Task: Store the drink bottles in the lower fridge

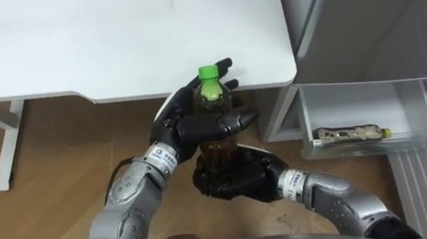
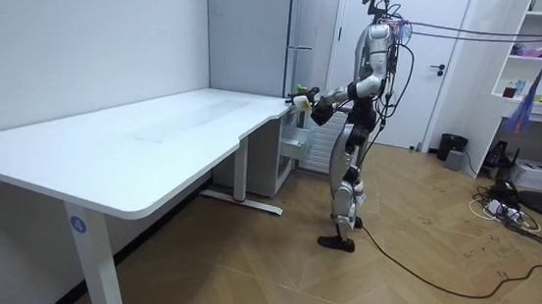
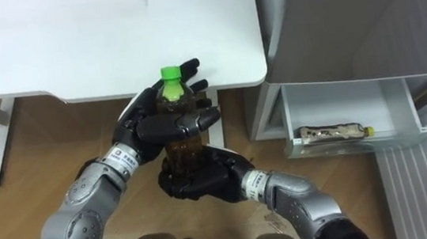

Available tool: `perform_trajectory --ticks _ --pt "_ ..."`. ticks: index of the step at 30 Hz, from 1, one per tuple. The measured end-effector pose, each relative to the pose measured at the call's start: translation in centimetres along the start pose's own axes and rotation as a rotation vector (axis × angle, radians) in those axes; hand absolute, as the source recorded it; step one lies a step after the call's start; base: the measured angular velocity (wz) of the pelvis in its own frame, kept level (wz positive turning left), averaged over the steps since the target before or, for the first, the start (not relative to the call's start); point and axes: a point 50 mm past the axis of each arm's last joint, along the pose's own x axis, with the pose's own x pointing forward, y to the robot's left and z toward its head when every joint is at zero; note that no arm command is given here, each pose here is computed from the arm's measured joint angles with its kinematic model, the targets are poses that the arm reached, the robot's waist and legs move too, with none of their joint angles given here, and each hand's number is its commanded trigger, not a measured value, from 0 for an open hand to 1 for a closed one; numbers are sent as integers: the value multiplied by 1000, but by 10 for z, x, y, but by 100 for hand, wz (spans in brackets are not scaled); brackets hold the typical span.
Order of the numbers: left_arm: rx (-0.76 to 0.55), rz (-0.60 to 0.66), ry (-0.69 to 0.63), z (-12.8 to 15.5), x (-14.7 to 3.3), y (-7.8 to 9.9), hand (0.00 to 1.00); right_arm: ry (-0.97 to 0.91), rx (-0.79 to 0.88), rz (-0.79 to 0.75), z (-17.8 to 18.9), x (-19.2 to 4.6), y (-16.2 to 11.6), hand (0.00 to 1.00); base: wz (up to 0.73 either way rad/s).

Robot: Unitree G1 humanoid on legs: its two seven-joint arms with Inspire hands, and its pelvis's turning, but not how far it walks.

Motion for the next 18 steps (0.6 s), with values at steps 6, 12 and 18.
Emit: perform_trajectory --ticks 6,12,18 --pt "0 0 -1 0 0 0 0 0 0 0 0 0 0 100 0" --pt "1 0 -2 0 0 0 0 0 0 0 0 0 0 100 0" --pt "1 0 -2 0 0 0 0 0 0 -1 0 0 0 100 0"
